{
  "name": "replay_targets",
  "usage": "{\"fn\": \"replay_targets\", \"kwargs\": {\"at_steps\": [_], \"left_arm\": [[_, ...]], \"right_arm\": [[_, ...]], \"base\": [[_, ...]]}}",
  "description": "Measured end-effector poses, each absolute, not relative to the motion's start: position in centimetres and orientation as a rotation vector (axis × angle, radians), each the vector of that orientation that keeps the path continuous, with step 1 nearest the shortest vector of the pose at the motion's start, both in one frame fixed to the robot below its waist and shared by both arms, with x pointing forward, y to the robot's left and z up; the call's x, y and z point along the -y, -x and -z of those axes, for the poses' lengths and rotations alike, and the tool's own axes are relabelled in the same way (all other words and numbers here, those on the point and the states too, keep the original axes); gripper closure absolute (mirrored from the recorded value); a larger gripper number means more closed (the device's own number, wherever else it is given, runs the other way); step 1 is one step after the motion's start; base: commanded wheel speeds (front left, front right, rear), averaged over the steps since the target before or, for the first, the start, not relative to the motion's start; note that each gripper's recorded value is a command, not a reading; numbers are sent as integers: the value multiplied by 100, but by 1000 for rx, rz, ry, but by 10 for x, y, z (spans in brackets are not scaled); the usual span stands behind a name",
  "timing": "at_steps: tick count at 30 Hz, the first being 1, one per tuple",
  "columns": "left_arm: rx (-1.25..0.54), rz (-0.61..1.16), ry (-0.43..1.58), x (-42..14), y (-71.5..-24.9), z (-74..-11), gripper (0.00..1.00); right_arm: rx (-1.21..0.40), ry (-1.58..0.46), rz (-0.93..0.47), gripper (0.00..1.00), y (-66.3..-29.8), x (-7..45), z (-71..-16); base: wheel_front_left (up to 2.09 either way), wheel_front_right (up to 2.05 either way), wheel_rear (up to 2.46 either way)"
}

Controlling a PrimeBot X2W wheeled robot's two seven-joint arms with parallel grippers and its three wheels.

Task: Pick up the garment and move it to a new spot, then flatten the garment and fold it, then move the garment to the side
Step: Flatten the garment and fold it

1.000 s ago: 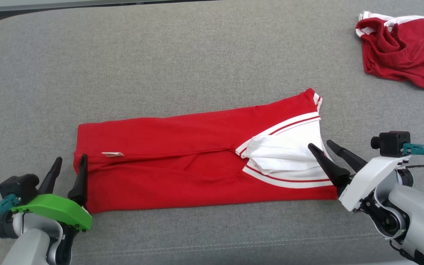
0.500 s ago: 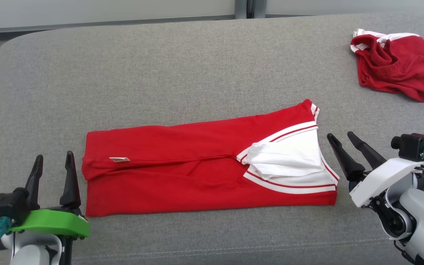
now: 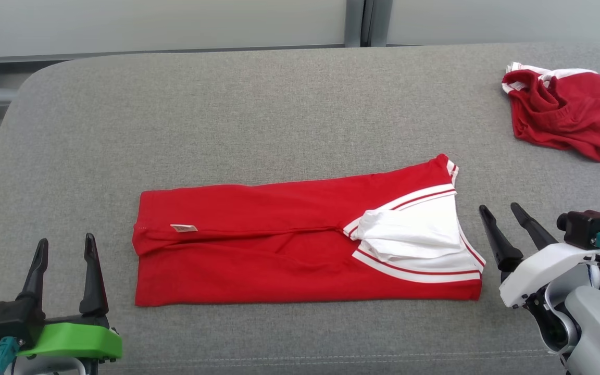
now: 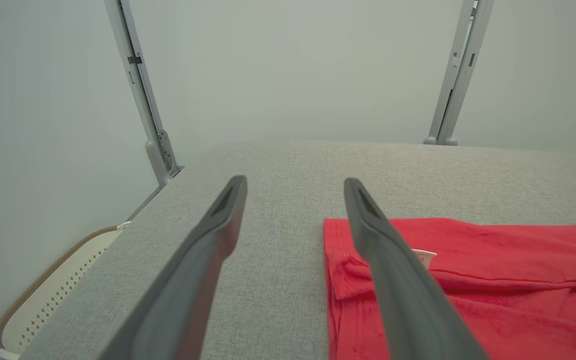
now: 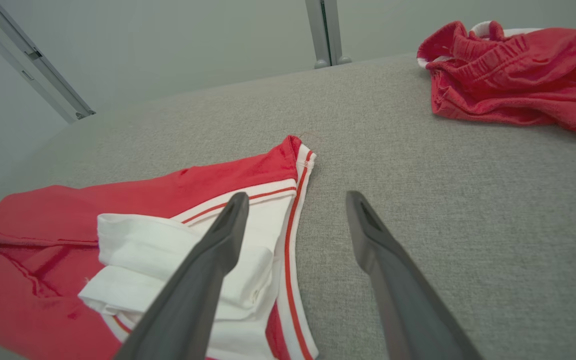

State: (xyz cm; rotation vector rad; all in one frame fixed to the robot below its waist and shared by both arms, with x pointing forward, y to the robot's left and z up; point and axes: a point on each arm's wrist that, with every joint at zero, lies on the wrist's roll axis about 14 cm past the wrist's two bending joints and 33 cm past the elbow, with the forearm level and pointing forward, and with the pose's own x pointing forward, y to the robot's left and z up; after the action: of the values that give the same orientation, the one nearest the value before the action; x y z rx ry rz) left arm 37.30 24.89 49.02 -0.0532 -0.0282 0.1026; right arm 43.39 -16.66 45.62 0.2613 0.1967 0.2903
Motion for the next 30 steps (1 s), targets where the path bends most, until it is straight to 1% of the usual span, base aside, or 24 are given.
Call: {"fn": "replay_targets", "kwargs": {"at_steps": [10, 18, 23, 30], "left_arm": [[59, -143, 27, -252, -354, -499, 0], [9, -154, -58, -258, -340, -488, 0], [31, -167, -67, -262, -338, -495, 0], [40, -76, -91, -244, -338, -499, 0]], "right_arm": [[-207, -264, -249, 0, -433, 163, -448], [-284, -264, -260, 0, -433, 149, -437], [-308, -245, -269, 0, -443, 145, -440], [-397, -211, -293, 0, -451, 134, -433]], "base": [[0, 0, 0], [0, 0, 0], [0, 0, 0], [0, 0, 0]]}}
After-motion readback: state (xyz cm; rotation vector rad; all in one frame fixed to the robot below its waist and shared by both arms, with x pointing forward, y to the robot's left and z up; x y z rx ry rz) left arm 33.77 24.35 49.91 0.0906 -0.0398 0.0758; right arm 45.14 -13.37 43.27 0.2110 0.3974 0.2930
